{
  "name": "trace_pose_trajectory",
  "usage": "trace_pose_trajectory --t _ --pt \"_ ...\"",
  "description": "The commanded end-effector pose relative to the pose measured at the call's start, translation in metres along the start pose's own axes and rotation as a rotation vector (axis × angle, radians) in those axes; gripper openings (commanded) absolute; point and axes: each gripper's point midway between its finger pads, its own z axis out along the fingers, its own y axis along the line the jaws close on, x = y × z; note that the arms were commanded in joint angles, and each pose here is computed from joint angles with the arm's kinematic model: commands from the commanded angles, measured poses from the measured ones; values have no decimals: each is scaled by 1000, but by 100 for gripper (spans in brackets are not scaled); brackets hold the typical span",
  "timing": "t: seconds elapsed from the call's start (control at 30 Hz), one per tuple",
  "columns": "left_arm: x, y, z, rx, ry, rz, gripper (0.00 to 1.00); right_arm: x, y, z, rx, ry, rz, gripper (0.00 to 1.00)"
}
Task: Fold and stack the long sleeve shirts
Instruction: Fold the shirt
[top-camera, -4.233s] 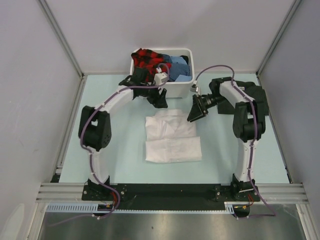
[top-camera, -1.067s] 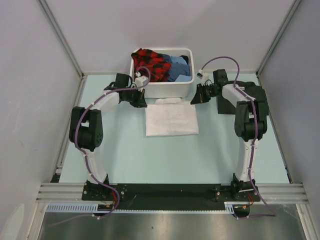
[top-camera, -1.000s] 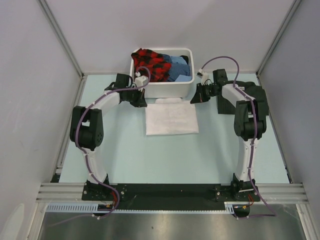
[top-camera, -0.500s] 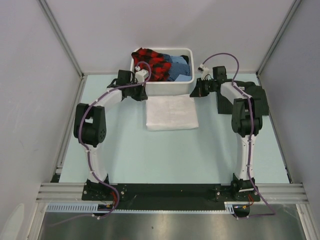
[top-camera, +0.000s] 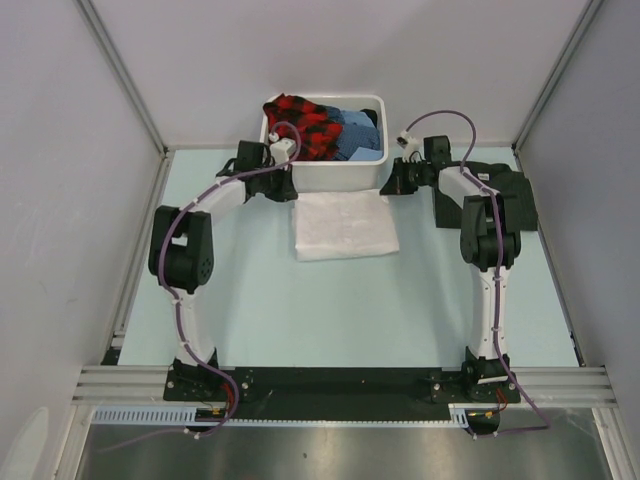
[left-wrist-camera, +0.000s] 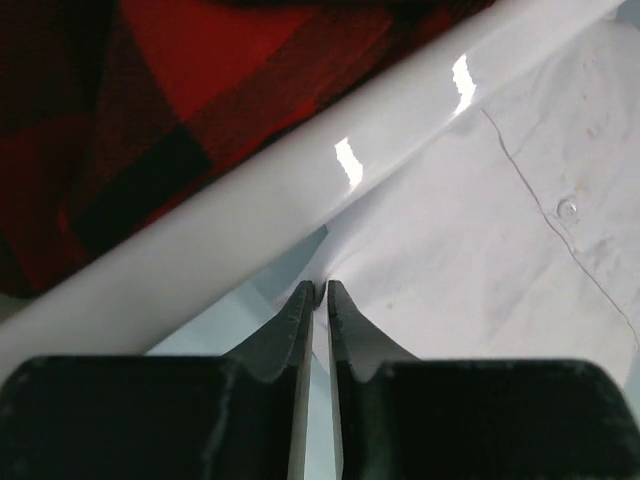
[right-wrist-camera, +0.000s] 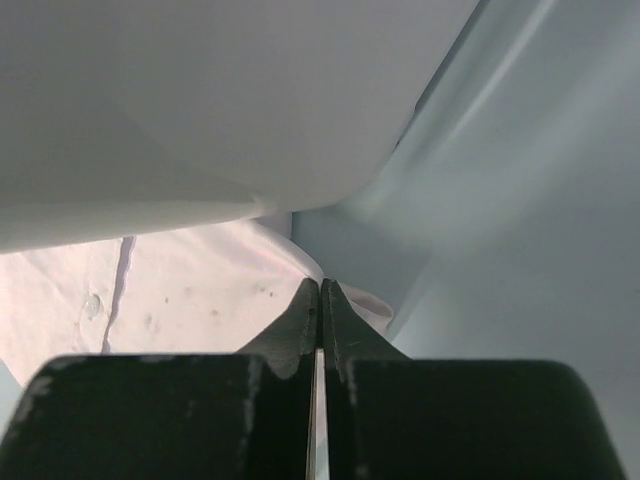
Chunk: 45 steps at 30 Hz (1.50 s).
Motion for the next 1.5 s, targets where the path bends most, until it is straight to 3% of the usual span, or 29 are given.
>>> trace_pose_trajectory --t 0.0,0.17,0.2,0.23,0.3,0.53,0.67,0.77,0.83,0.87,0.97,1.03,1.07,1.17,1.47 --pt "1 21 -18 -19 -48 -169 19 -21 8 1 4 -62 12 0" --pt "7 28 -31 -16 -62 -290 28 -6 15 9 -12 -39 66 0" --pt "13 20 -33 34 -67 -346 34 -3 16 10 -13 -34 73 0" --pt "8 14 -43 48 -84 -359 46 -2 14 11 -9 -38 81 0" --pt "25 0 -47 89 -46 -430 54 2 13 12 -2 -35 100 0" --pt "54 -26 -46 168 -18 -572 65 3 16 16 -3 -41 136 0" --pt "44 -42 -44 257 -58 -617 67 3 21 16 -6 -43 153 0" --pt "41 -50 -38 282 -71 -640 61 4 21 18 -6 -44 168 0" --pt "43 -52 -30 296 -70 -662 52 4 20 18 -3 -44 173 0" --pt "43 -51 -26 291 -76 -669 42 3 20 18 0 -46 175 0" --pt "50 -44 -17 269 -60 -705 29 3 17 18 8 -45 183 0" --pt "55 -41 -16 258 -47 -719 28 4 15 20 9 -42 184 0" --pt "58 -39 -17 252 -38 -728 29 3 16 20 7 -43 186 0" --pt "63 -34 -29 238 -36 -744 49 2 18 20 4 -41 184 0" --pt "38 -51 -63 382 -112 -711 68 5 22 21 0 -30 180 0"
